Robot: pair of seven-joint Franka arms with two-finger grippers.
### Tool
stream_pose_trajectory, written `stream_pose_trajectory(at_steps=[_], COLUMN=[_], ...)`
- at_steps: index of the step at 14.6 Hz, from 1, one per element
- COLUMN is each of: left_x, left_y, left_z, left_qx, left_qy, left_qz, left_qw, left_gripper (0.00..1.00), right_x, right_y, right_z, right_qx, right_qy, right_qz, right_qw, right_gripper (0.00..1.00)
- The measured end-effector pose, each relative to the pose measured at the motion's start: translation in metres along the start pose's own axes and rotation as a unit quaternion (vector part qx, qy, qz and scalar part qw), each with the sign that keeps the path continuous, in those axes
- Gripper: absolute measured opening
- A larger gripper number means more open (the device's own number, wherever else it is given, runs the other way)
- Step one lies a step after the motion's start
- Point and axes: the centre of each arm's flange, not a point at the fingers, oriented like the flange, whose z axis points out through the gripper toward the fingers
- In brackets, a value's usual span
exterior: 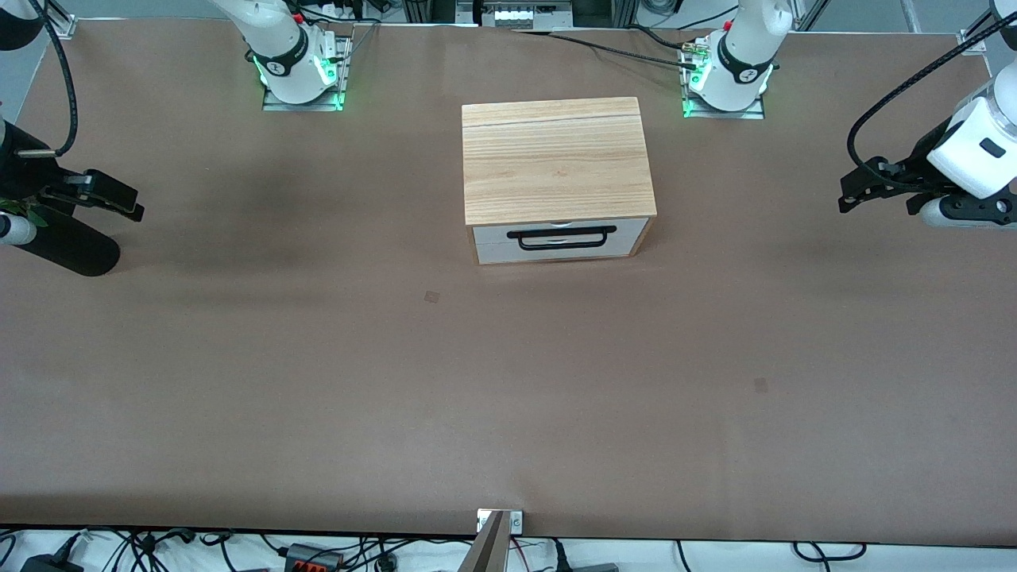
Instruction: Pull top drawer with both arms simultaneously
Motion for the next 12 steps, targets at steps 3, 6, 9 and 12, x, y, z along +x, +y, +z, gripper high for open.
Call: stream_pose_trajectory(at_steps=[3, 6, 9, 12], left_x=[0.0, 0.0, -0.001, 0.001], left_y=[0.0, 0.0, 0.002, 0.006], left_z=[0.0, 0.001, 0.006, 0.015], left_qx=[0.0, 0.0, 0.0, 0.001], left_qy=[0.0, -0.002, -0.015, -0.032], left_qz=[0.0, 0.0, 0.002, 0.006], left_qw=[1.0, 1.0, 1.0, 0.999], left_gripper=[1.0, 1.0, 1.0, 1.0], right_x=[0.002, 0.01, 0.022, 0.027], right_y=[-0.003, -0.023, -0.046, -0.063], right_z=[0.006, 0.028, 0.062, 0.085], right_qx=[0.001, 0.001, -0.004, -0.005], right_qy=[-0.005, -0.022, -0.047, -0.066], right_qz=[-0.002, -0.017, -0.034, -0.046], right_qw=[1.0, 1.0, 0.998, 0.997], right_gripper=[1.0, 1.0, 1.0, 1.0])
